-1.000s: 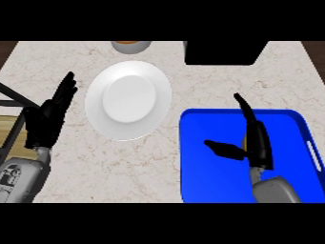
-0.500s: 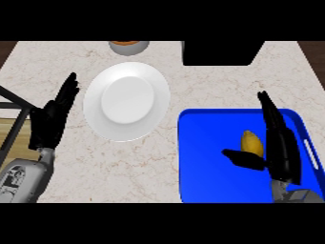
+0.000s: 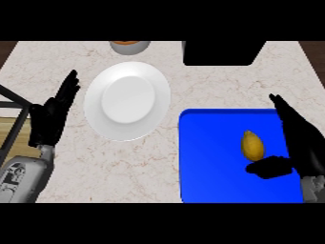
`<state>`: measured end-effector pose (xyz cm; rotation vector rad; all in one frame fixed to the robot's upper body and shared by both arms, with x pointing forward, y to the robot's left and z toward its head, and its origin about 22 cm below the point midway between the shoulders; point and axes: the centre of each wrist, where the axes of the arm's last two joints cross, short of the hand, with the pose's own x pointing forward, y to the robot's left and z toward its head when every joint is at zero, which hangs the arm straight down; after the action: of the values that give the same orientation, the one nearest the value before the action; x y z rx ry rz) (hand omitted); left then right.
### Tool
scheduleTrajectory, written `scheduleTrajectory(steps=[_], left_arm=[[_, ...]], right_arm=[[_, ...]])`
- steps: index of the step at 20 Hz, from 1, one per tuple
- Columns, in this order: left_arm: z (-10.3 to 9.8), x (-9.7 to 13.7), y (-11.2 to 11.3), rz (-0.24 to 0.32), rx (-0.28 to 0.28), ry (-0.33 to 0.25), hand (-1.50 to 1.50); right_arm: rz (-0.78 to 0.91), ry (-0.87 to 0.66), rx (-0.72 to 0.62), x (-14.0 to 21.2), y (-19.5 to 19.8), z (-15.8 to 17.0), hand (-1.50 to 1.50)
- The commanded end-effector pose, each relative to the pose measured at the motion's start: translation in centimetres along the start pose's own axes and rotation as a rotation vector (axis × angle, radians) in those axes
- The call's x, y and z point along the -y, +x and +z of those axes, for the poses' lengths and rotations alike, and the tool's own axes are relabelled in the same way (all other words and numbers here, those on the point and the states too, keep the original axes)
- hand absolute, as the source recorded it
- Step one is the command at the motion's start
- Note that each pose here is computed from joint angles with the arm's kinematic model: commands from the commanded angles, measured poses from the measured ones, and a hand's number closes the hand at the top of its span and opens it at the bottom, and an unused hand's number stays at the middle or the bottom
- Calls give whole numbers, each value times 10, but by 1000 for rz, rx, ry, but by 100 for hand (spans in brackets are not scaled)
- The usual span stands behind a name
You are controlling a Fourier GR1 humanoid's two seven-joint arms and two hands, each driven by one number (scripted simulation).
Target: Pick the lemon from the tray and place it in the plate
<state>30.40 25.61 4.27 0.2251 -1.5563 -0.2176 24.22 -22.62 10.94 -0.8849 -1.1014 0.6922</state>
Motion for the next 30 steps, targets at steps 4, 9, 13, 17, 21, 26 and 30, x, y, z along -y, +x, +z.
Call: scheduleTrajectory(steps=[4, 9, 13, 17, 21, 26, 30], left_arm=[[-11, 1, -2, -2, 8, 6, 0], [-9, 13, 6, 2, 1, -9, 0], [3, 8, -6, 11, 3, 2, 0], [3, -14, 2, -2, 4, -11, 0], [-6, 4, -4, -7, 4, 3, 0], [5, 2, 9, 10, 2, -5, 0], [-4, 3, 0, -7, 7, -9, 0]], right_arm=[[46, 120, -105, 24, 5, -19, -150], [45, 148, -111, -11, 10, -18, -150], [89, 206, -163, -1, -12, -39, -150], [137, 243, -192, -45, -6, -40, -150], [120, 254, -186, -55, -27, -56, -150], [148, 296, -219, -56, -37, -56, -150], [134, 297, -226, -68, -54, -70, -150]])
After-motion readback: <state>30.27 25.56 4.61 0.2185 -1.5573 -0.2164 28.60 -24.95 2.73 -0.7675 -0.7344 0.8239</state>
